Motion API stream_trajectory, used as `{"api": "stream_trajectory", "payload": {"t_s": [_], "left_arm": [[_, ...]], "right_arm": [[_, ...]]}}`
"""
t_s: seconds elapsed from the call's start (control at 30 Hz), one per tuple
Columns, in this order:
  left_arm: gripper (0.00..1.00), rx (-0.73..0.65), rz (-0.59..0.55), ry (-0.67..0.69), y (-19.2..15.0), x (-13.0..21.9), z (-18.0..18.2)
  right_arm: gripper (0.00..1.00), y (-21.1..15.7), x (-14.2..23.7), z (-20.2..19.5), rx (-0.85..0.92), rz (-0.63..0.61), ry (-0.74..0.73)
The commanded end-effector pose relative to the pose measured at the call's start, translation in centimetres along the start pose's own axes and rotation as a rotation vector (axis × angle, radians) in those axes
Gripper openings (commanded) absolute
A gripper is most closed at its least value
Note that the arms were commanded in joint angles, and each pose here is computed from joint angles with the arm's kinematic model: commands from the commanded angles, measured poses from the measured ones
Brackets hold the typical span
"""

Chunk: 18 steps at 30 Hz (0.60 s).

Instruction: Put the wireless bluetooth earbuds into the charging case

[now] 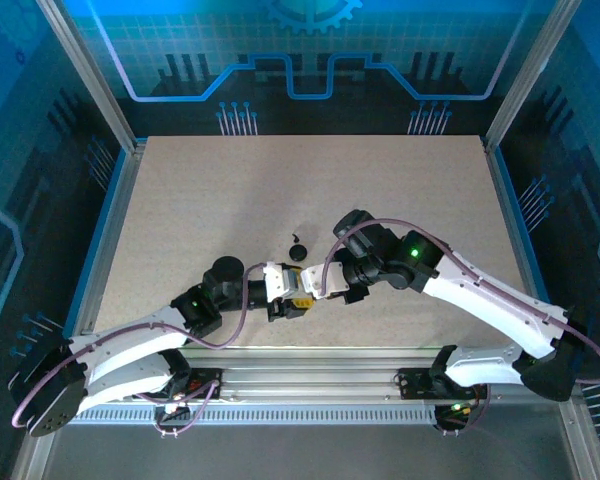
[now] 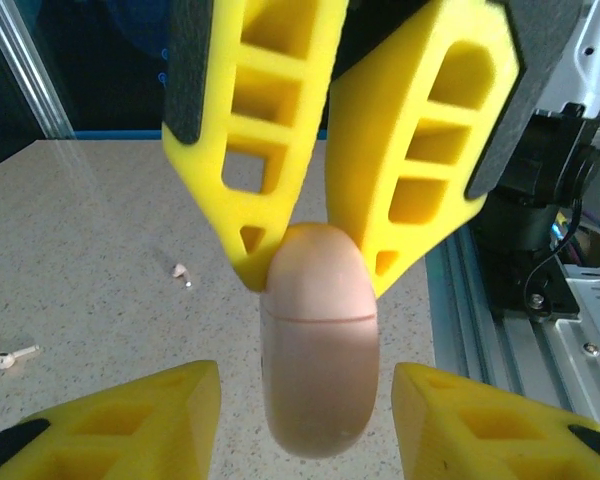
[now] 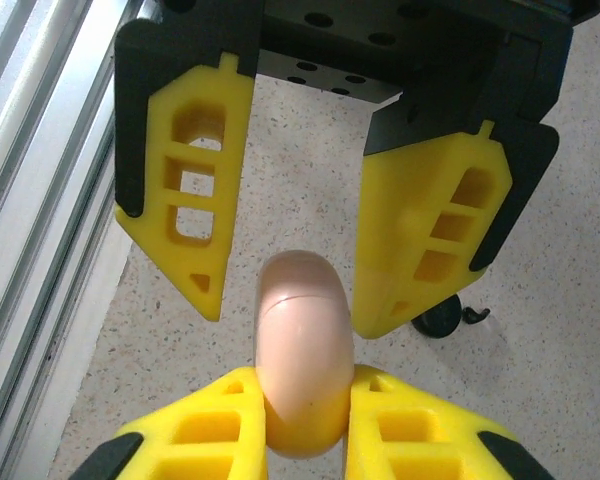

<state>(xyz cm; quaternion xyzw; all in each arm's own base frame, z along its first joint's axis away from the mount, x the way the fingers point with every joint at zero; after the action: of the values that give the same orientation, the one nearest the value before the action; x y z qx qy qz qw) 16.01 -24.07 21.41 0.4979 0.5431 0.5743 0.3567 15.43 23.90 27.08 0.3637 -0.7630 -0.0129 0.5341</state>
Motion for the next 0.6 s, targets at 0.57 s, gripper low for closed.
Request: {"api": "stream_trajectory", "payload": {"t_s": [0.57], "left_arm": [[0.17, -0.013, -0.069, -0.06, 2.04, -0.22, -0.85]], "right_arm": [[0.46, 1.1, 0.76, -0.03, -0.023, -0.108, -0.039]]}}
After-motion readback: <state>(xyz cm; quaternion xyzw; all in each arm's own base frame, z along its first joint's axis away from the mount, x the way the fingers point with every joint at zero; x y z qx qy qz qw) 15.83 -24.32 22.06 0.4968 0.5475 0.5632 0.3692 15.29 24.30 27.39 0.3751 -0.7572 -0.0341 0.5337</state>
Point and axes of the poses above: each hand's point on the last joint's axis, 136 mm out from that joint toward the fingers, its own x axis back along the fingers, its own z axis along the line the jaws close on, y = z × x, the point moved 6 cm from there along x, back along the fingers, and after that the axes turned 10 degrees about x, right-handed, at the moved point
